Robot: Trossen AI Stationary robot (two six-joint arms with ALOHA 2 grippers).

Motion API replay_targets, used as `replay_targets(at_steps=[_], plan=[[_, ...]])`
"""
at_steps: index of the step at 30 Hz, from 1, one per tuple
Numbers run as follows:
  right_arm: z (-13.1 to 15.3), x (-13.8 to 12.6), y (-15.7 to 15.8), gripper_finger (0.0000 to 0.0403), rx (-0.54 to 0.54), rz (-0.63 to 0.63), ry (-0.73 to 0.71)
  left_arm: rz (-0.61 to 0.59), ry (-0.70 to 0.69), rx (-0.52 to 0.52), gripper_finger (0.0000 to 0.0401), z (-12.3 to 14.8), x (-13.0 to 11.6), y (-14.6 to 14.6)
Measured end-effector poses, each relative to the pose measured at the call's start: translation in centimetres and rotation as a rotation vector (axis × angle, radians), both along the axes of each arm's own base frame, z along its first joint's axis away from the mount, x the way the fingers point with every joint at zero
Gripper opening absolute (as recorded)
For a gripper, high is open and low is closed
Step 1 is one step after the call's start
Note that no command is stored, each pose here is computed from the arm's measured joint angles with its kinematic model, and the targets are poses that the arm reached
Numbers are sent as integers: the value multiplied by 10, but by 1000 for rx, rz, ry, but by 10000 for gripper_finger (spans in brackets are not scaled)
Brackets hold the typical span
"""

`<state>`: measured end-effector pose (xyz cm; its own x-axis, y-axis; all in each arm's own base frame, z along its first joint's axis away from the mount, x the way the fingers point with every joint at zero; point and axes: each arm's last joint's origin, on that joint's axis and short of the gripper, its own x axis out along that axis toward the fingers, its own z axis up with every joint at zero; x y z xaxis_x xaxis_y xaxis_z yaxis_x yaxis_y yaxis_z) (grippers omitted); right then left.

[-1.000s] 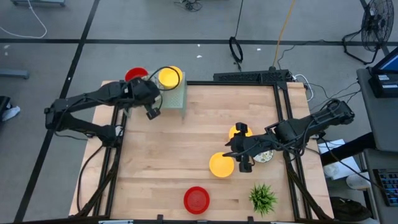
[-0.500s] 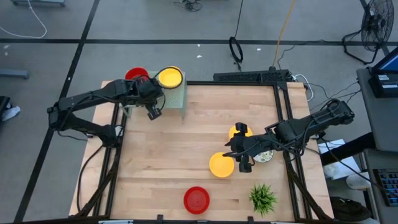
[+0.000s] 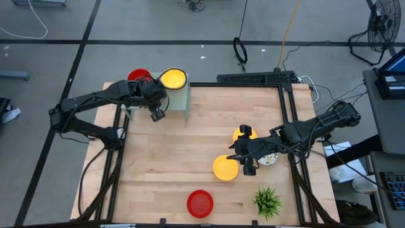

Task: Pick & Place Mini bowls
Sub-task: Stack the white patterned bowl on top of the white patterned bowl on the shelf, then stack the yellow bowl on top of the yellow bowl on the shelf

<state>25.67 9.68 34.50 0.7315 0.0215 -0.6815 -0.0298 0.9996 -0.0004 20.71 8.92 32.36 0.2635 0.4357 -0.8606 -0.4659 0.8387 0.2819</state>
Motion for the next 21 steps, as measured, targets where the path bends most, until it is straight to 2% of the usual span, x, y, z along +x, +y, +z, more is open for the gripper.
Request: replay_targets(at_steps=[5,14,17,21], plan=[[0,0,0,173,0,0,0,1,0,1,80,0,0,0],[2,3,-1,172,13,-6,-26,16,-38,11,85,3,0,0],[-2,9,-4,172,41,-54,-15,3,-78,-34,85,5,0,-4],[-21,19,-8,171,28,-114,89,-45,-182,-140,85,9,4,-12]])
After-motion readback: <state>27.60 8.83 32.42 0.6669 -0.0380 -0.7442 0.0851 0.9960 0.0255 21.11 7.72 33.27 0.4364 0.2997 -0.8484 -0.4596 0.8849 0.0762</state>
